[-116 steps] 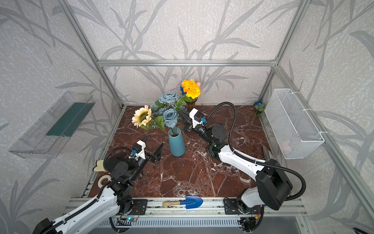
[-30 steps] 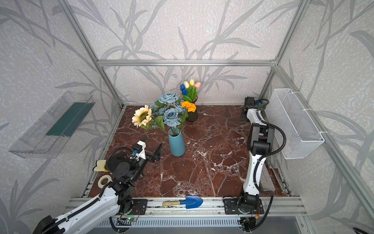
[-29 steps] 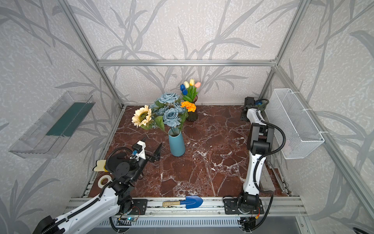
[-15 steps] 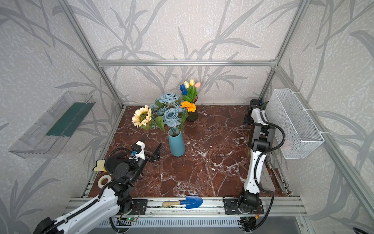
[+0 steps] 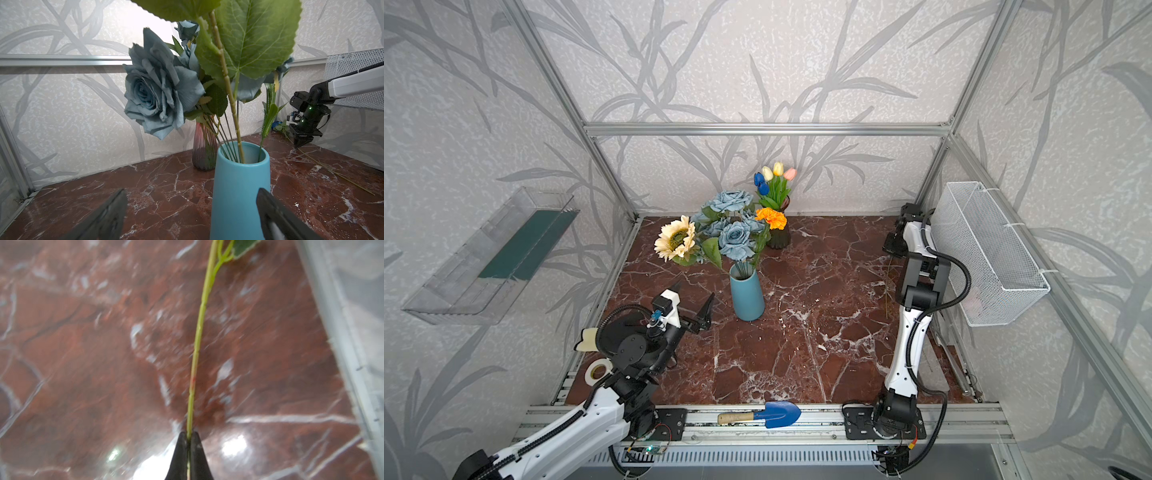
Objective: Arrange flowers in a vase
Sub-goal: Pick up the flower from the top-right of the table, then place the flower in the vase.
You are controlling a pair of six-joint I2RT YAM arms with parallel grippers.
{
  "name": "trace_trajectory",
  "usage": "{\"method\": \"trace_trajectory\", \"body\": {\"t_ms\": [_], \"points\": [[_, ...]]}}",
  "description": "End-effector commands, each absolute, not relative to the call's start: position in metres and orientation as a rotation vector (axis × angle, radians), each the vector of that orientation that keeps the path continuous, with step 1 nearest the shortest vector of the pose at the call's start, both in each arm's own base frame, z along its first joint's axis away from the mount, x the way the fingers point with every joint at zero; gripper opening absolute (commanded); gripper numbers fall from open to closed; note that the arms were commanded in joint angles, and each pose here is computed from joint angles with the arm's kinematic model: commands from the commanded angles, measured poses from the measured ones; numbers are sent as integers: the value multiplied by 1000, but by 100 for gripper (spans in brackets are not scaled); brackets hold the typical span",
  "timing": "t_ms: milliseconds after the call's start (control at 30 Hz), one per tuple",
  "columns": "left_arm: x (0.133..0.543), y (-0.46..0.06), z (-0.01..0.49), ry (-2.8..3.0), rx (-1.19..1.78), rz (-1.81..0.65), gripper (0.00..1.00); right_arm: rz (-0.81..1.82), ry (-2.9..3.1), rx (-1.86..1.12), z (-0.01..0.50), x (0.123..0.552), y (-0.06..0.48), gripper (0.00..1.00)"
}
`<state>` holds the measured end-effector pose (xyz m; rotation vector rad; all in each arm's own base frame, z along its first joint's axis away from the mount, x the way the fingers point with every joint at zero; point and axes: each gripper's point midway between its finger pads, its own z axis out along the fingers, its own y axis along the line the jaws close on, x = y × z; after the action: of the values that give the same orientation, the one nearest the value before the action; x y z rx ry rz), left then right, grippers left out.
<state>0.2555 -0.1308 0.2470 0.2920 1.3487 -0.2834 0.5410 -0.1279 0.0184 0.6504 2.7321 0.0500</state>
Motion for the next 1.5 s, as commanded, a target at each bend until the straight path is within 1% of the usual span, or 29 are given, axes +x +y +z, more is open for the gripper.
{"method": "trace_trajectory", "body": {"t_ms": [0, 133, 267, 367, 467, 600, 767, 867, 967, 1133, 1333, 1467], "points": [[255, -131, 247, 1345, 299, -278, 97, 280, 2781, 535, 15, 531, -44, 0], [256, -135, 248, 1347, 319, -287, 97, 365, 2721, 468, 27, 518, 6, 0], [257, -141, 250, 1346, 342, -300, 97, 415, 2646, 445, 38, 496, 38, 0], [259, -143, 250, 1348, 344, -306, 97, 507, 2569, 410, 48, 480, 63, 0], [260, -145, 251, 1345, 345, -314, 97, 636, 2478, 311, 72, 467, 91, 0], [264, -140, 253, 1351, 302, -305, 97, 785, 2333, 159, 117, 451, 122, 0], [264, -141, 257, 1342, 305, -308, 97, 895, 2057, 18, 196, 433, 140, 0], [264, -143, 261, 1334, 308, -319, 97, 952, 1874, -73, 246, 416, 150, 0], [263, -147, 266, 1324, 329, -328, 97, 999, 1635, -182, 305, 388, 164, 0], [263, -151, 270, 1310, 341, -339, 97, 1044, 1240, -370, 397, 323, 190, 0], [265, -153, 273, 1302, 342, -345, 97, 1157, 978, -534, 458, 263, 225, 0], [266, -153, 271, 1310, 343, -340, 97, 1228, 896, -606, 486, 239, 240, 0]]}}
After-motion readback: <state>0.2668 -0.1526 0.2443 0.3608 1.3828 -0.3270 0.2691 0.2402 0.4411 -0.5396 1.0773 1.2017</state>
